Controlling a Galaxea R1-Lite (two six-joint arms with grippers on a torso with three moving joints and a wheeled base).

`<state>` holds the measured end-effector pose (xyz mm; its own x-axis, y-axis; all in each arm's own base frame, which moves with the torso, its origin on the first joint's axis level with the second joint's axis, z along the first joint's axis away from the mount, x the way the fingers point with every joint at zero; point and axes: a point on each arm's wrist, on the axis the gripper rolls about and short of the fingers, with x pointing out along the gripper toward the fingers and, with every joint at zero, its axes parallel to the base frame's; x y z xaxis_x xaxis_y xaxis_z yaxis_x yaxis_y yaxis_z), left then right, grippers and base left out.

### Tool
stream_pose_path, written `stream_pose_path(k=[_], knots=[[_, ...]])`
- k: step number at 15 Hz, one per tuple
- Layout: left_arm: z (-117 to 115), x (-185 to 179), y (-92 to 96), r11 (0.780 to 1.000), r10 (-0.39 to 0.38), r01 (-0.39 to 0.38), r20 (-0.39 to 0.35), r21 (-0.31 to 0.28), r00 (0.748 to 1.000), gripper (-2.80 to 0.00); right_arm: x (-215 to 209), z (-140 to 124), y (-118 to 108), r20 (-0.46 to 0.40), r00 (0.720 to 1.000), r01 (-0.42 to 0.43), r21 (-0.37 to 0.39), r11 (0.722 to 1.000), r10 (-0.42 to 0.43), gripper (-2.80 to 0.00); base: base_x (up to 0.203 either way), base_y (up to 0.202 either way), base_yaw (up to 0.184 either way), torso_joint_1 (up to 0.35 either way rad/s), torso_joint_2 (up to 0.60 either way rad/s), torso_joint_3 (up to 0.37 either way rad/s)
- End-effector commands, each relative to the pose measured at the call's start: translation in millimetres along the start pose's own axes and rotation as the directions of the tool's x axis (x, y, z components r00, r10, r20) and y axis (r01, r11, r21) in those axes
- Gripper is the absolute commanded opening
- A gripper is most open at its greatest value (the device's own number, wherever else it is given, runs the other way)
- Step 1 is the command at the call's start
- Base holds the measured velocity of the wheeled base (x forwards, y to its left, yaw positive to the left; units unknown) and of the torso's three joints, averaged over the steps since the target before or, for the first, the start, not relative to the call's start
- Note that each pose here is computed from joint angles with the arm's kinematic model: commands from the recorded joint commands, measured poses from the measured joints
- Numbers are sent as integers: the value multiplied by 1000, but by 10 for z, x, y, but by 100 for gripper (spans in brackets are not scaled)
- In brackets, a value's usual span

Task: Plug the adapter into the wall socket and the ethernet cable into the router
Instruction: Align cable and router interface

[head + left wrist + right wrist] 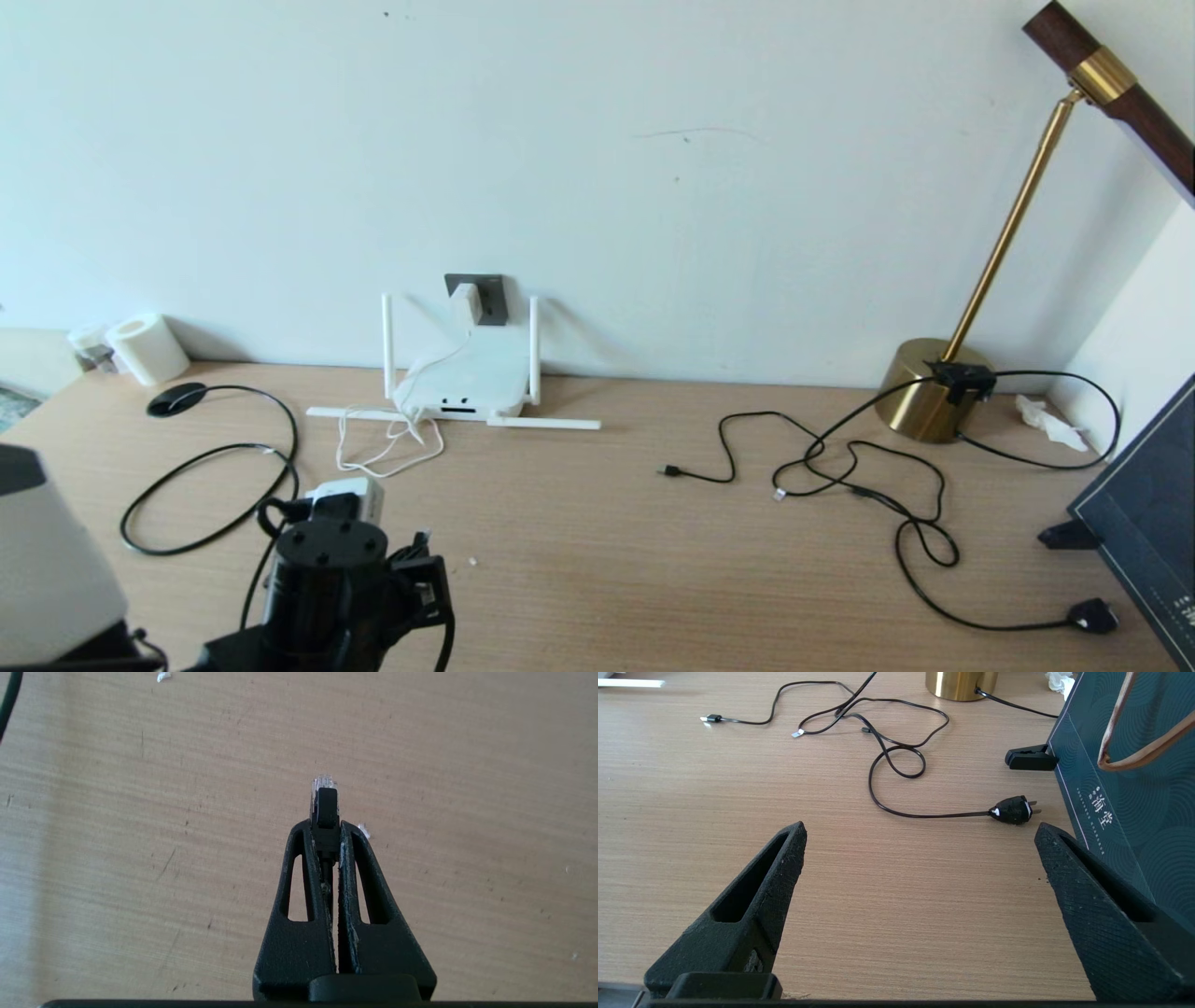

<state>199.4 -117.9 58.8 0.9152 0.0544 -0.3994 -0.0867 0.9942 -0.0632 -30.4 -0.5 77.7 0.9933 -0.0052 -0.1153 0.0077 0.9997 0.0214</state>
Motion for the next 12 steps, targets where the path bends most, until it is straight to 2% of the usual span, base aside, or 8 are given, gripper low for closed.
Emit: stream_pose_path(k=[1, 3, 5, 8, 10, 12], knots=[[-91, 18, 20, 1000, 12, -11, -26, 17, 1000, -280, 1, -1, 0, -3, 1000, 0, 0, 1000, 0, 0, 0, 0, 0, 0, 0, 0], [-81, 34, 27, 1000, 16, -16, -22, 16, 1000, -280, 1, -1, 0, -3, 1000, 0, 0, 1000, 0, 0, 0, 0, 0, 0, 0, 0], [24, 101, 39, 999, 15, -15, 7, 34, 1000, -280, 1, -1, 0, -3, 1000, 0, 0, 1000, 0, 0, 0, 0, 0, 0, 0, 0], [216, 197, 11, 990, -139, 138, 57, 9, 989, -280, 1, -1, 0, -3, 1000, 0, 0, 1000, 0, 0, 0, 0, 0, 0, 0, 0], [272, 345, 124, 982, -185, 186, 43, -17, 982, -280, 1, -1, 0, -3, 1000, 0, 0, 1000, 0, 0, 0, 0, 0, 0, 0, 0], [305, 503, 332, 977, -209, 209, 20, -49, 978, -280, 1, -1, 0, -3, 1000, 0, 0, 1000, 0, 0, 0, 0, 0, 0, 0, 0]])
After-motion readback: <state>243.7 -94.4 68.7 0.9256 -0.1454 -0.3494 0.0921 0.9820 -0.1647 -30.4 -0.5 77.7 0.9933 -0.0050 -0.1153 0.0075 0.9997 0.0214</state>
